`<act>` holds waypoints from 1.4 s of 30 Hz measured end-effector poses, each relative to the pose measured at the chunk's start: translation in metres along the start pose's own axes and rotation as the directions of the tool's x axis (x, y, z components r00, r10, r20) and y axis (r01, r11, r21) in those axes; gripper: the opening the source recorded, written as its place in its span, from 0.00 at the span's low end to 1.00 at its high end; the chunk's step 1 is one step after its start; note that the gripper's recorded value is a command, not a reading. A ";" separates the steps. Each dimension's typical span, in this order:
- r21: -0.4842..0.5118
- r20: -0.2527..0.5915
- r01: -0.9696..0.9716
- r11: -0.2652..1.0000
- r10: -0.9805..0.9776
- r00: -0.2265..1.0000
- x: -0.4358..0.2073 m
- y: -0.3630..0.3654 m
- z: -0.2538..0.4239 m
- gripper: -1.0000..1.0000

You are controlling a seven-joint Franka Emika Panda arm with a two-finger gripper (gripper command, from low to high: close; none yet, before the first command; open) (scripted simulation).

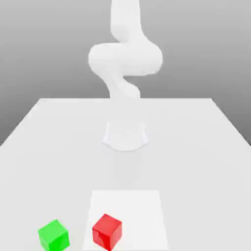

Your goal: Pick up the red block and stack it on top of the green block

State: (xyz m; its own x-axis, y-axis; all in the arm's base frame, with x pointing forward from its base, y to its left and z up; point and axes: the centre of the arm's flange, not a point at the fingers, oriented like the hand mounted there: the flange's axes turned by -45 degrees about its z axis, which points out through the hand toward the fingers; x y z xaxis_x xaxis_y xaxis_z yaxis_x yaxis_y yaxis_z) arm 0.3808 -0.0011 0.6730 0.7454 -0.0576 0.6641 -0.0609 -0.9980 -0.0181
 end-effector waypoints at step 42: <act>-0.332 0.575 -0.350 0.876 0.482 0.661 -0.240 0.048 0.413 0.00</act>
State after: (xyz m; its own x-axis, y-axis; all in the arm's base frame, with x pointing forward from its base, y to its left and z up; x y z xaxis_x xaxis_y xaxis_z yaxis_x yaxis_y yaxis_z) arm 0.4730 -0.0460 0.2035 0.8451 -0.5346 0.0010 -0.5346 -0.8451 -0.0002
